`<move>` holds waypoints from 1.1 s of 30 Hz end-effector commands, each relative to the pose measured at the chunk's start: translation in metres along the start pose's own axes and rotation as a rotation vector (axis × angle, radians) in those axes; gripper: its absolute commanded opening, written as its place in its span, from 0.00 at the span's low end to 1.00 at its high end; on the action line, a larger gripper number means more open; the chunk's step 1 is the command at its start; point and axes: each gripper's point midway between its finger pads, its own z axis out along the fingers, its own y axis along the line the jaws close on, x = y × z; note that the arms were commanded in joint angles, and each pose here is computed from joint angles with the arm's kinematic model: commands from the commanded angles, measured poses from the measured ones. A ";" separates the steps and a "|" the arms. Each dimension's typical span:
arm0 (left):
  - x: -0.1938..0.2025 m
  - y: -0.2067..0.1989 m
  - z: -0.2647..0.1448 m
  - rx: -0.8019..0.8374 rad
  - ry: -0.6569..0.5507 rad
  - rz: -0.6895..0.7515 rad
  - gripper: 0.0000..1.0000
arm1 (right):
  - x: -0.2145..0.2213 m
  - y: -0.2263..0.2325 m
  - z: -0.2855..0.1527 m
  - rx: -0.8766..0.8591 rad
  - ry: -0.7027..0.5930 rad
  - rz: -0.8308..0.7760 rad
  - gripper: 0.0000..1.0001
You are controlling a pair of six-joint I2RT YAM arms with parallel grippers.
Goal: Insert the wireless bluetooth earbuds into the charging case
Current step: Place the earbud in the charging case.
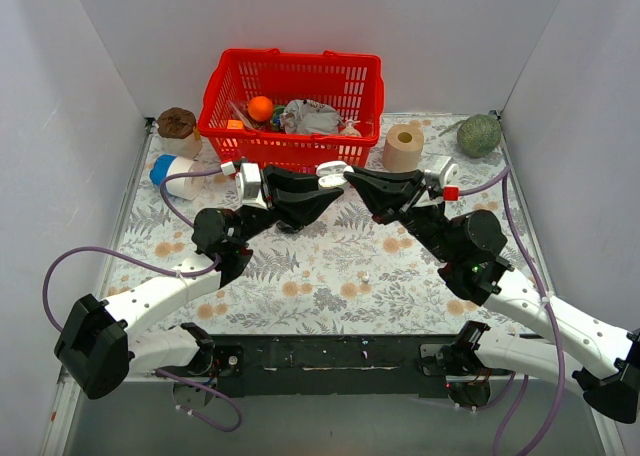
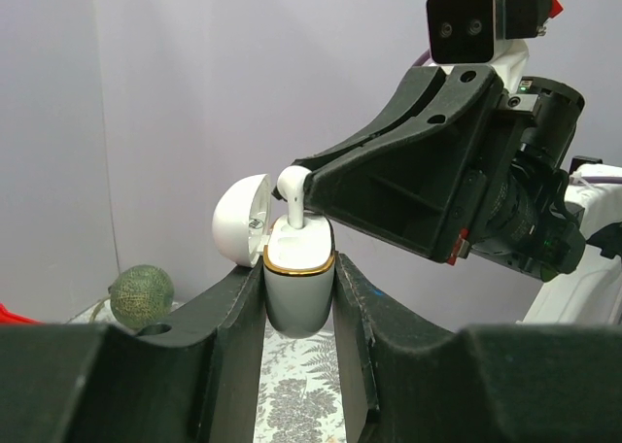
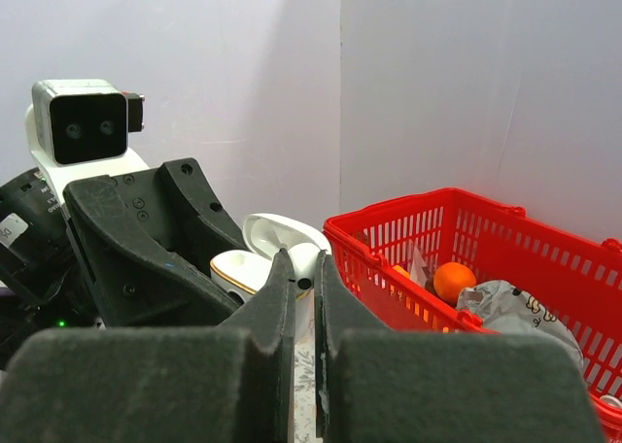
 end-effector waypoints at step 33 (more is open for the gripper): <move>-0.003 0.001 -0.004 -0.023 0.007 0.040 0.00 | -0.071 -0.035 -0.018 0.255 -0.033 0.138 0.67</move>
